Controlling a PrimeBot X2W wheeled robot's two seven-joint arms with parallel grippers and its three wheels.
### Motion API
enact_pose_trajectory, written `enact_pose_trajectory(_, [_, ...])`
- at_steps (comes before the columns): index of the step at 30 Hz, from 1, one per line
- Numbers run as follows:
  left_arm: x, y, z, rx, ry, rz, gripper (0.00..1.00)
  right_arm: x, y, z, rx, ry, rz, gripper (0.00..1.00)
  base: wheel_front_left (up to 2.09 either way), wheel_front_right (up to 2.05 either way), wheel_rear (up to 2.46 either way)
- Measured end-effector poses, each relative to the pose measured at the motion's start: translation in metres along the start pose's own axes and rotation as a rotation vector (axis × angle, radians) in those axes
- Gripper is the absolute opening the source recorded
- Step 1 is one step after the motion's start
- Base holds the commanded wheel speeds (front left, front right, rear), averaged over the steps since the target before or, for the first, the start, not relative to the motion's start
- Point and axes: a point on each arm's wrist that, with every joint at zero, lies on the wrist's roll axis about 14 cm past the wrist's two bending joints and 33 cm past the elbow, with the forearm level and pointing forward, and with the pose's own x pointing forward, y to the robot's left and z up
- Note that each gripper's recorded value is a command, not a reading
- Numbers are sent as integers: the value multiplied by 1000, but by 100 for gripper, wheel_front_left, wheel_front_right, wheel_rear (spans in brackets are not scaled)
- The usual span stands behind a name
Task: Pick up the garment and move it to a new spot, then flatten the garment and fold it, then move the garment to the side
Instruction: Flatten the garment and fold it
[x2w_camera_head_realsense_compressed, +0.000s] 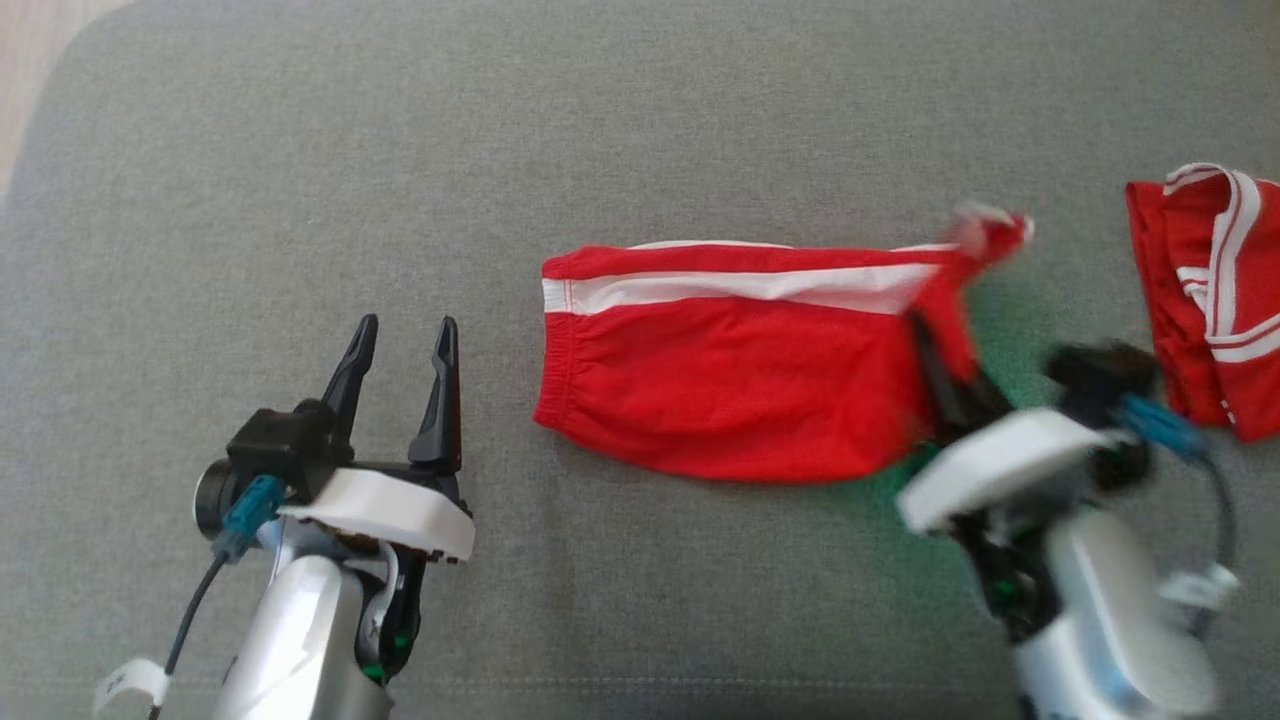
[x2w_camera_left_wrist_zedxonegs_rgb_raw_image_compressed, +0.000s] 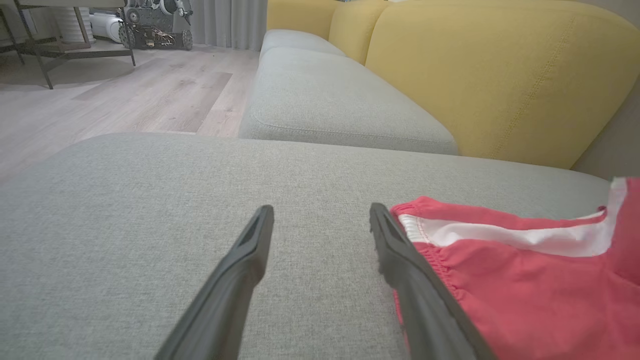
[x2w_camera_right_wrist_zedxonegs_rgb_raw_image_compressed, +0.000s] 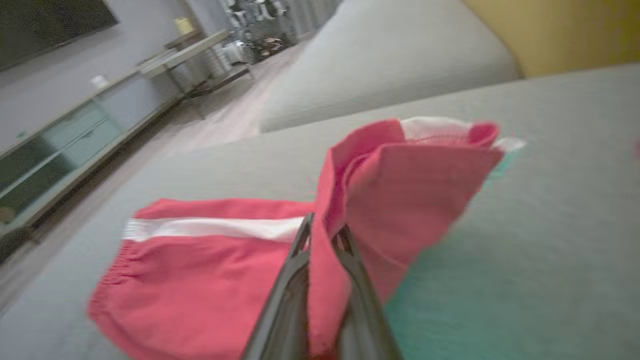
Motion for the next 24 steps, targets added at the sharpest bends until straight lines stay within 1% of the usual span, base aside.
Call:
enact_pose_trajectory(4, [-3, 3, 1, 3, -2, 10, 100, 15, 72, 14, -73, 0, 216, 0, 0, 0, 0])
enact_pose_trajectory(6, [-5, 7, 1, 5, 0, 20, 100, 18, 103, 13, -78, 12, 313, 0, 0, 0, 0])
enact_pose_trajectory(8, [-7, 10, 0, 6, 3, 31, 100, 19, 126, 3, -80, 46, 387, 0, 0, 0, 0])
enact_pose_trajectory(10, [-9, 14, -1, 7, 8, 43, 100, 20, 141, -17, -86, 119, 437, 0, 0, 0, 0])
enact_pose_trajectory(12, [-12, 19, -3, 10, 15, 58, 100, 18, 148, -38, -75, 188, 466, 0, 0, 0, 0])
enact_pose_trajectory(14, [-14, 23, -4, 13, 19, 74, 100, 16, 150, -58, -67, 249, 475, 0, 0, 0, 0])
enact_pose_trajectory(17, [-15, 26, -6, 12, 25, 85, 100, 14, 151, -74, -69, 294, 487, 0, 0, 0, 0])
enact_pose_trajectory(18, [-15, 26, -6, 9, 26, 86, 100, 15, 153, -74, -77, 289, 496, 33, 0, 0, 0])
enact_pose_trajectory(19, [-15, 26, -7, 8, 27, 85, 100, 16, 156, -72, -86, 279, 507, 100, 0, 0, 0])
enact_pose_trajectory(24, [-12, 23, -8, 6, 30, 77, 100, 18, 170, -56, -92, 210, 558, 100, 0, 0, 0])
